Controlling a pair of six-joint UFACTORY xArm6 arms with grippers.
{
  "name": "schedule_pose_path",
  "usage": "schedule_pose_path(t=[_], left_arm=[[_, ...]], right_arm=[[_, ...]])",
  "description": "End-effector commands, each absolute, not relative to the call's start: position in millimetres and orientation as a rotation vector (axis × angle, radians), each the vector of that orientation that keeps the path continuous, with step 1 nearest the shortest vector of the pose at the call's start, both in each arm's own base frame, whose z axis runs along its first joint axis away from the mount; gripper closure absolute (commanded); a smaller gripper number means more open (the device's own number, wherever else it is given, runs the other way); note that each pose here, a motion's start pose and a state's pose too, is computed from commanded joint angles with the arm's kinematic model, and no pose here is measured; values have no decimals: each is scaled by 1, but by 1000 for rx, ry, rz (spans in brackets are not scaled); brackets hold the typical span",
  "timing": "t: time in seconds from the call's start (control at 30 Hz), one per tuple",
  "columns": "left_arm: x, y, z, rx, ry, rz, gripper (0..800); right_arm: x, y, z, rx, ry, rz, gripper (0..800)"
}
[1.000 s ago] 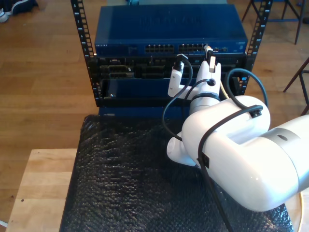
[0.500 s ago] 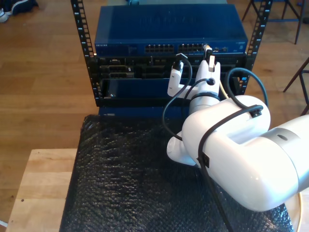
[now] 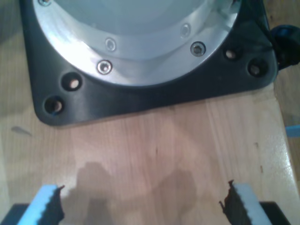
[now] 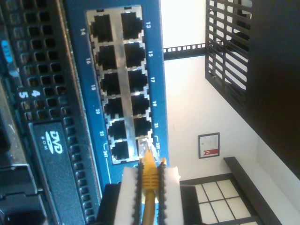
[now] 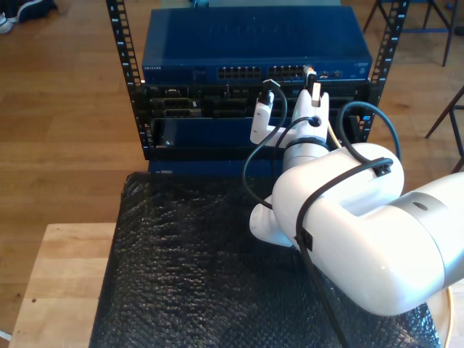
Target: Grab the cable and plug it in
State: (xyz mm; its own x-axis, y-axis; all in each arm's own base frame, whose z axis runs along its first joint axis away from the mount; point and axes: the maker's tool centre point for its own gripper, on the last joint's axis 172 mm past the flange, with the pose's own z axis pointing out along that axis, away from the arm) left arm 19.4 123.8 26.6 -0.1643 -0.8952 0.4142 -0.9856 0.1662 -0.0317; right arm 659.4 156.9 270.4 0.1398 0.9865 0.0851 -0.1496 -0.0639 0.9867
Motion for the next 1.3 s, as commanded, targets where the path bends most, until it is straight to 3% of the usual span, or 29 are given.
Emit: schedule_pose_path(t=[1.3], left_arm=[[19, 124, 27, 1803, -2148, 427, 0]], right_arm=[[666, 156, 271, 1225, 953, 1230, 800]])
